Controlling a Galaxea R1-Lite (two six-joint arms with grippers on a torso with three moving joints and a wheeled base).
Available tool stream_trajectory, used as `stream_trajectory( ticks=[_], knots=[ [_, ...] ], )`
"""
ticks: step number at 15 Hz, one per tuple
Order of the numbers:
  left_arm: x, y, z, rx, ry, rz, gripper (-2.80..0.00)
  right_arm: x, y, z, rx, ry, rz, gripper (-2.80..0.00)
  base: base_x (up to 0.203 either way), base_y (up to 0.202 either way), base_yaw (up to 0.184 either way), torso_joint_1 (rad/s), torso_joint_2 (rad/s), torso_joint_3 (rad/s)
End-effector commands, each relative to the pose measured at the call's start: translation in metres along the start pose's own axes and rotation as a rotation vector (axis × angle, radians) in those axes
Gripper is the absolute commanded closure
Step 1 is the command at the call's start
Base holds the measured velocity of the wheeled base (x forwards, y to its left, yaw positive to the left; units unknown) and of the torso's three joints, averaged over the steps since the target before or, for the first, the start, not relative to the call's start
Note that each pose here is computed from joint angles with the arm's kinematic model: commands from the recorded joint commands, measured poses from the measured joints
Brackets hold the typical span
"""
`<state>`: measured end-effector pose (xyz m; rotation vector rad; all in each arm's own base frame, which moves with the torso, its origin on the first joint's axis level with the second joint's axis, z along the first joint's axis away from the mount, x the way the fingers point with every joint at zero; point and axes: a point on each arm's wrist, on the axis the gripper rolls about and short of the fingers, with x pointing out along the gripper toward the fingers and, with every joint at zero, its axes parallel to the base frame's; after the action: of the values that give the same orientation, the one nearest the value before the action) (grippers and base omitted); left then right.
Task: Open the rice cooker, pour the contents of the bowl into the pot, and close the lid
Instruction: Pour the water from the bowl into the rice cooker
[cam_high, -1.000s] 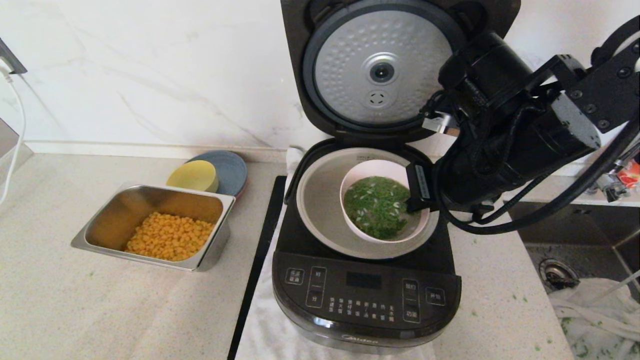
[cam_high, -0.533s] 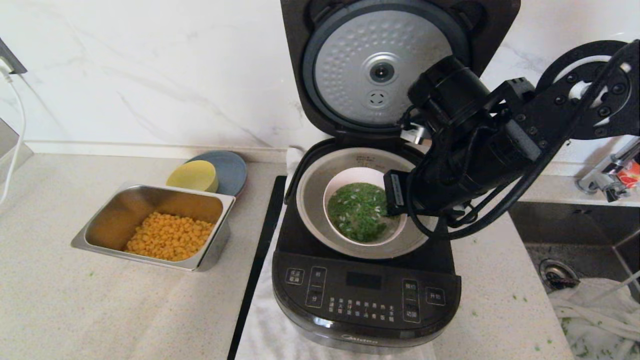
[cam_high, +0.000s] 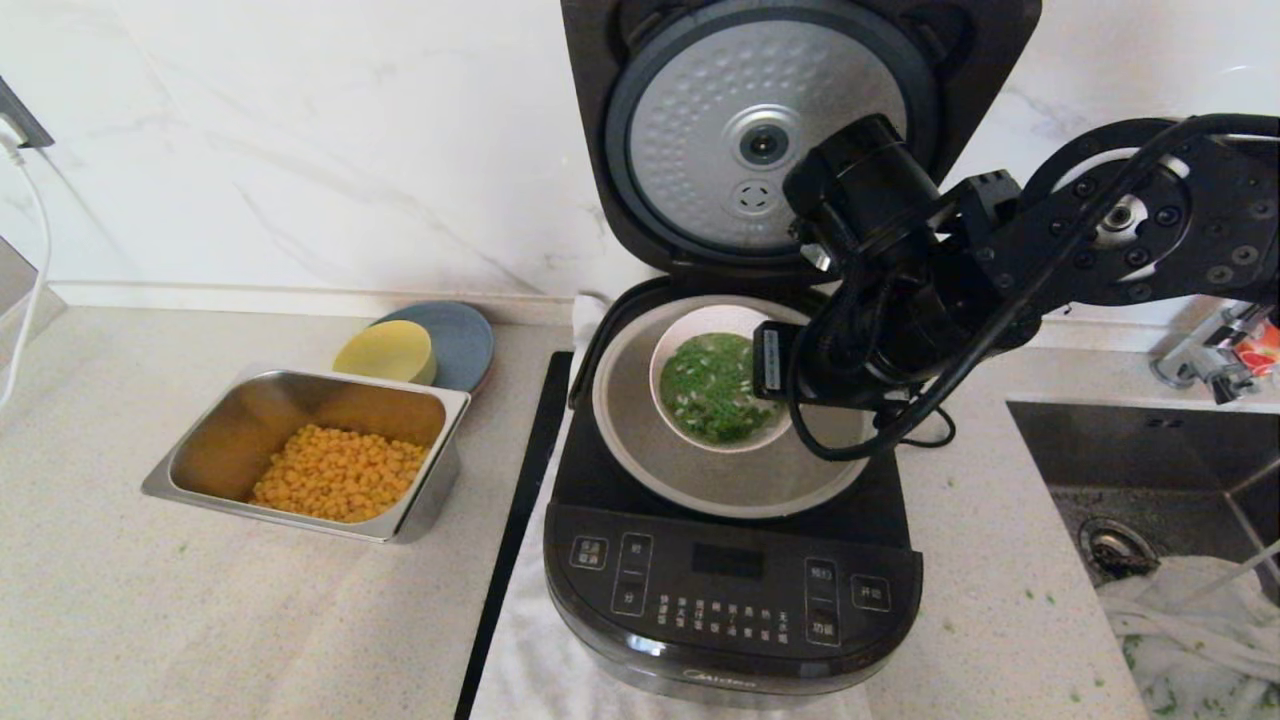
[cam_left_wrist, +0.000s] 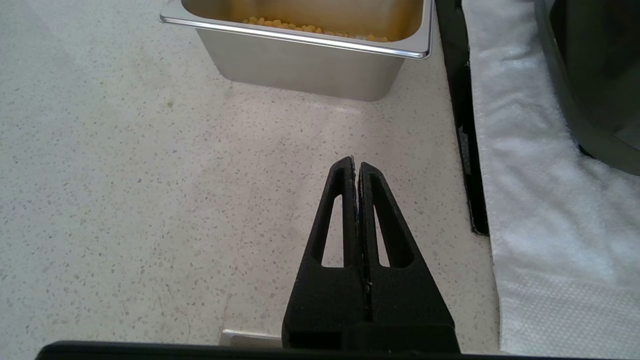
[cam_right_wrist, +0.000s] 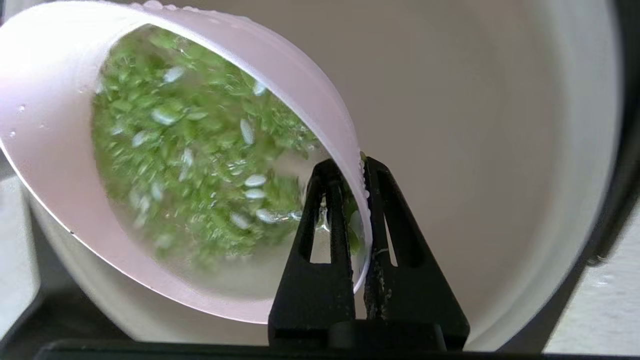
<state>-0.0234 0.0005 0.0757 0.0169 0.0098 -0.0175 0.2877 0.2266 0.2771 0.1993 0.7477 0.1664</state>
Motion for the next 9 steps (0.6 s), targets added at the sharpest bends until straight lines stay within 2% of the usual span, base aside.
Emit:
stream_trajectory(
  ticks=[1, 6, 9],
  knots=[
    [0.0, 0.0, 0.0, 0.0, -0.002, 0.001, 0.0, -0.007, 0.009, -0.008, -0.028, -0.045, -0.053, 0.0, 0.0, 0.0, 0.0, 0.0, 0.0, 0.0],
    [0.0, 0.0, 0.0, 0.0, -0.002, 0.001, 0.0, 0.005, 0.026, -0.025, -0.109, -0.226, -0.177, 0.0, 0.0, 0.0, 0.0, 0.0, 0.0, 0.0],
    [0.0, 0.0, 0.0, 0.0, -0.001, 0.0, 0.0, 0.011, 0.029, -0.034, -0.15, -0.351, -0.209, 0.0, 0.0, 0.0, 0.0, 0.0, 0.0, 0.0]
  ],
)
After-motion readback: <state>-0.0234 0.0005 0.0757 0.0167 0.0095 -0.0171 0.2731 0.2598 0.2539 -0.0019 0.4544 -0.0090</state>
